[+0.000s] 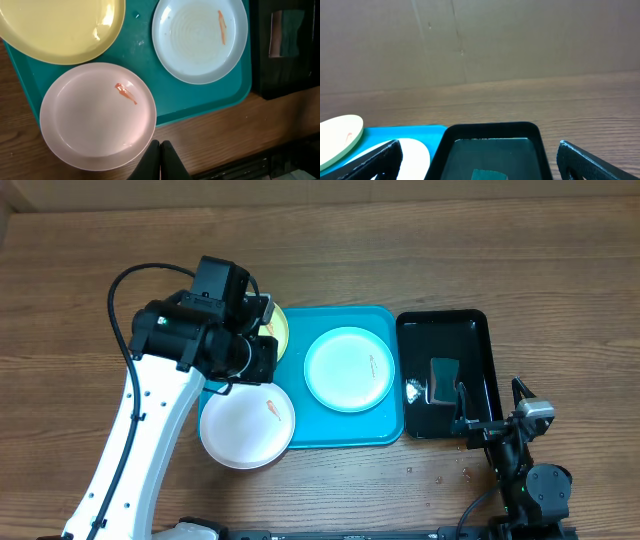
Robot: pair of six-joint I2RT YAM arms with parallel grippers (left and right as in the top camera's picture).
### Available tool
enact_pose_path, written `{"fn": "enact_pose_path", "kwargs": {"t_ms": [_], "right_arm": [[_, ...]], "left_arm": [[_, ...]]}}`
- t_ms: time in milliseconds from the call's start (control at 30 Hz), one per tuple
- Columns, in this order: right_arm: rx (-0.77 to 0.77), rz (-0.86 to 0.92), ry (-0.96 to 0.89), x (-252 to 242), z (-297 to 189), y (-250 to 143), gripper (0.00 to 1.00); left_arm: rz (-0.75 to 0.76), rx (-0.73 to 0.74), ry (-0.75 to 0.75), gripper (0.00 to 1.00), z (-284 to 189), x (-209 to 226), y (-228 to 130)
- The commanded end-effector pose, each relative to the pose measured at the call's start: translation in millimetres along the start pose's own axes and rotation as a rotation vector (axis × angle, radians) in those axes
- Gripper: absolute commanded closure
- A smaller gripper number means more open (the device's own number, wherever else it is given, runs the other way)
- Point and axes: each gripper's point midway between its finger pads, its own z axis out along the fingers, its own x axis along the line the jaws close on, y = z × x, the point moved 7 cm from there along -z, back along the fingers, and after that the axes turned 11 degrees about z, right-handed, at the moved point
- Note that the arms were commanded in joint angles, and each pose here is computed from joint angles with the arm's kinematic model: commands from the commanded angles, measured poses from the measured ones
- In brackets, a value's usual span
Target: Clean dirty plates on tray and stack at the side
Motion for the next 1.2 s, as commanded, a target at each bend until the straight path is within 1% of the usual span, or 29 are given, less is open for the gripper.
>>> {"fn": "enact_pose_path", "kwargs": {"t_ms": [0,133,233,300,433,500,533,567,633,700,767,867,933,1000,1067,1100,1133,1167], "right_arm": [[-0.007,0.004,0.001,0,0,-1,0.00],[-0.001,0.023,0.023,2,0,-2,0.00],[0.003,0.183,0.023,4,-2,4,0.00],[-0.004,0.260,0.042,11,-6,18,0.00],[-0.020,0.269,0.060,26,-20,58,0.00],[0.008,0.270,0.046,33,-26,77,0.00],[0.030,0.272,0.035,37,-29,87,0.00],[0.060,0.273,0.020,41,-30,97,0.00],[0.136,0.275,-0.004,49,-30,117,0.00],[0.227,0.257,-0.018,57,-26,133,0.00],[0.358,0.227,-0.045,65,-18,147,0.00],[0.525,0.241,-0.126,70,-3,163,0.00],[0.623,0.250,-0.167,74,9,172,0.00],[0.694,0.257,-0.197,76,19,177,0.00],[0.765,0.255,-0.167,80,33,176,0.00],[0.792,0.242,-0.147,81,38,172,0.05],[0.851,0.241,-0.170,78,47,162,0.16],[0.898,0.238,-0.192,74,51,154,0.18]], "left_arm": [[0.038,-0.021,0.009,0.96,-4,-4,3],[0.047,-0.030,0.006,0.96,-3,-6,5],[0.061,-0.035,0.002,0.96,-1,-9,6],[0.070,-0.037,0.001,0.96,2,-11,6],[0.066,-0.039,0.001,0.96,5,-10,7],[0.058,-0.038,0.001,0.93,10,-10,7],[0.051,-0.038,0.001,0.85,14,-9,7],[0.047,-0.036,0.000,0.71,18,-8,7],[0.039,-0.024,-0.005,0.49,28,-7,5],[0.015,-0.007,-0.023,0.42,35,-7,1],[0.005,0.004,-0.063,0.41,37,-11,-1],[0.006,0.002,-0.107,0.45,36,-15,0],[0.007,-0.002,-0.104,0.47,35,-15,1],[-0.001,-0.010,-0.095,0.53,36,-14,2],[-0.032,-0.010,-0.087,0.54,36,-13,2],[-0.046,-0.009,-0.087,0.55,37,-13,2],[-0.072,-0.014,-0.087,0.56,36,-13,3],[-0.080,-0.020,-0.087,0.57,36,-13,5]]}}
